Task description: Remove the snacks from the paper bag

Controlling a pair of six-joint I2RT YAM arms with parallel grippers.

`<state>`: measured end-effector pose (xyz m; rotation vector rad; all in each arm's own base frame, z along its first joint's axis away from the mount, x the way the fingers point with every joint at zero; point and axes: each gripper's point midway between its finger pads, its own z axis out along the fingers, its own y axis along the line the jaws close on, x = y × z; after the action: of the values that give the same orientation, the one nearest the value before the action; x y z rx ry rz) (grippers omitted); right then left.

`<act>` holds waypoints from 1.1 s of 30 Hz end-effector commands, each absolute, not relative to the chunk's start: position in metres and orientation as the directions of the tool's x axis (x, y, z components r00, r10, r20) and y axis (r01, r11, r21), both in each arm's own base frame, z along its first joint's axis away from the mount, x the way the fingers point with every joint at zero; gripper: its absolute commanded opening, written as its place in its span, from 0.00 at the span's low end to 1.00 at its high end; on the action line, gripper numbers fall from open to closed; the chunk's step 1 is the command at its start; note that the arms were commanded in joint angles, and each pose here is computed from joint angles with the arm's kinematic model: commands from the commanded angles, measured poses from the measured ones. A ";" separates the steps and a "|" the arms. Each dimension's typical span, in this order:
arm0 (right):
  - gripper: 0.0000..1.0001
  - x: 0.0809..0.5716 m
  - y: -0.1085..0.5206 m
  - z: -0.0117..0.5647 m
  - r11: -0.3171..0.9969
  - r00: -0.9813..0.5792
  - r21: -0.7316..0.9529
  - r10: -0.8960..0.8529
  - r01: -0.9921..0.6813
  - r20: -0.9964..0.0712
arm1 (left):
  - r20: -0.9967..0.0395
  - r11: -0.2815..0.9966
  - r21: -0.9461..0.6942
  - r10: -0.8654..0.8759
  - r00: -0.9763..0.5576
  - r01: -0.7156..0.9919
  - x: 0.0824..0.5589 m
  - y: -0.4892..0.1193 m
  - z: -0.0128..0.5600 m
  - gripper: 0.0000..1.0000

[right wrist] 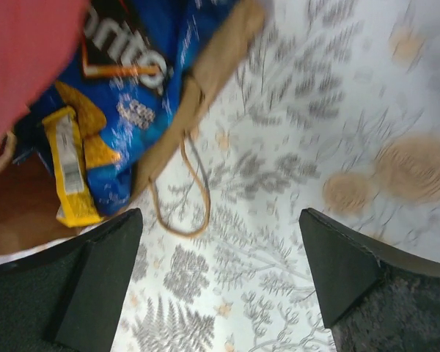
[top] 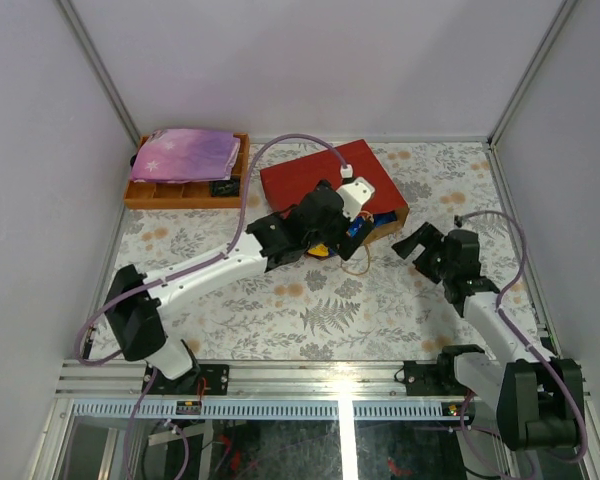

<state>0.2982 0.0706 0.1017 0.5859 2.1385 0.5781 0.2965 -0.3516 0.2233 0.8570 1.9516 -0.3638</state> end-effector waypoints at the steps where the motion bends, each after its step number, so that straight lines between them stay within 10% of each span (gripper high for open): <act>1: 0.94 0.302 0.111 0.119 0.555 -0.531 0.825 0.734 0.109 -0.423 | -0.890 0.685 0.151 0.408 -0.204 0.713 0.324 -0.381 0.239 1.00; 6: 0.85 0.316 0.115 0.128 0.423 -0.468 0.901 0.818 0.096 -0.335 | -0.868 0.679 0.183 0.451 -0.207 0.711 0.344 -0.400 0.224 0.97; 15: 0.79 0.348 0.144 0.113 0.326 -0.481 0.936 0.847 0.131 -0.227 | -0.858 0.745 0.126 0.413 -0.305 0.655 0.387 -0.384 0.215 0.01; 33: 0.75 0.396 0.248 0.074 0.342 -0.580 0.927 0.791 0.155 -0.195 | -0.859 0.807 0.121 0.377 -0.347 0.578 0.438 -0.354 0.201 0.00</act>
<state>0.3813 0.2279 0.0712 0.8199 2.0095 1.2230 0.4217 -0.3504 0.1846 0.7531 2.0250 -0.2277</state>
